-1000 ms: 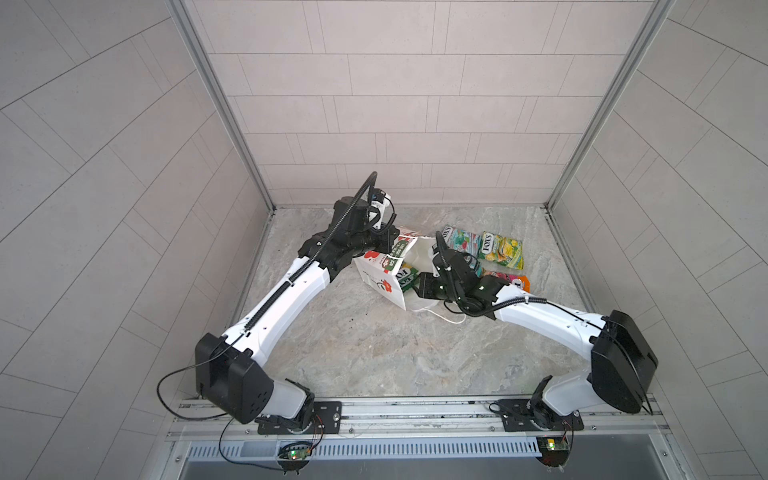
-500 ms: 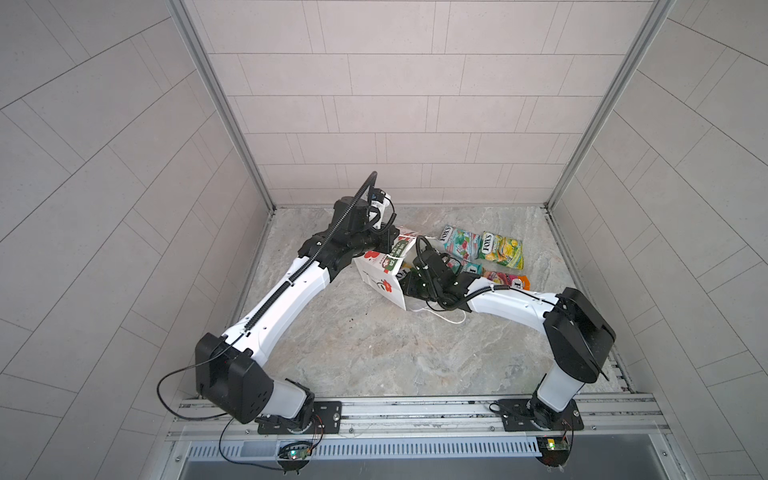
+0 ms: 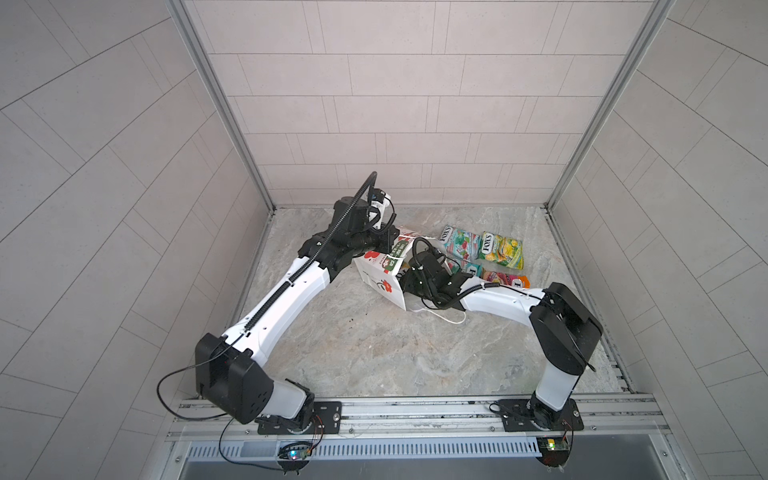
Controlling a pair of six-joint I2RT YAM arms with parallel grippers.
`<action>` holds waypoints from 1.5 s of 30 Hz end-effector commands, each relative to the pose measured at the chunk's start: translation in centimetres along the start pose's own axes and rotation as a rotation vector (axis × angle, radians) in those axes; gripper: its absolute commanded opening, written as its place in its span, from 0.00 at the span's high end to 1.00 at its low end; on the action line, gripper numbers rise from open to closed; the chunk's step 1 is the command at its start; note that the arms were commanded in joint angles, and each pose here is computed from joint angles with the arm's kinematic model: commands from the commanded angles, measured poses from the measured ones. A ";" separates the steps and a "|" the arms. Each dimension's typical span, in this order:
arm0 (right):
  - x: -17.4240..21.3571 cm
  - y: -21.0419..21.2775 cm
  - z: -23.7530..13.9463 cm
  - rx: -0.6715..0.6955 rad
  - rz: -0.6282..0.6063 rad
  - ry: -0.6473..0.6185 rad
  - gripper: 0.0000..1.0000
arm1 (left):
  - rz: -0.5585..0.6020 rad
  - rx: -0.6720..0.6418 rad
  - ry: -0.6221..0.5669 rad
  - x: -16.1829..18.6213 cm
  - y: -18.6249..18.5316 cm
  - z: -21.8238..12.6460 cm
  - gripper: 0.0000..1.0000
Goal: Take the snacks out of the paper bag
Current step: 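Lower the right gripper into the bag and grasp a green Spring Tea packet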
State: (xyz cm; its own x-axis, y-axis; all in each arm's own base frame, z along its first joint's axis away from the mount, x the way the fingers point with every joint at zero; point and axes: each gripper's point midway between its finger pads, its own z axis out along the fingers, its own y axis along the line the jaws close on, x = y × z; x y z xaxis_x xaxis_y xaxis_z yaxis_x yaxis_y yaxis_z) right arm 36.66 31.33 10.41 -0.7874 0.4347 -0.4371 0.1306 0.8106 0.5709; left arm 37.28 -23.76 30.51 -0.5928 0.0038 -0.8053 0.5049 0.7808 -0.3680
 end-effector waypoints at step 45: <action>-2.3 3.5 2.3 -0.205 0.103 -0.013 1.00 | 0.006 -0.049 -0.016 -0.4 0.7 -0.4 1.00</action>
State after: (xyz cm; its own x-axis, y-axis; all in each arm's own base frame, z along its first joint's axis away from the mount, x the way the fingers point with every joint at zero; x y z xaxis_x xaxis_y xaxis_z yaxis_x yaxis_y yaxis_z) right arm 40.84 34.15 9.30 -0.7665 0.5363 -0.3533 0.1439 0.6796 0.7193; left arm 37.43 -23.56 30.43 -0.5916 0.0019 -0.8062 0.4950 0.7902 -0.3614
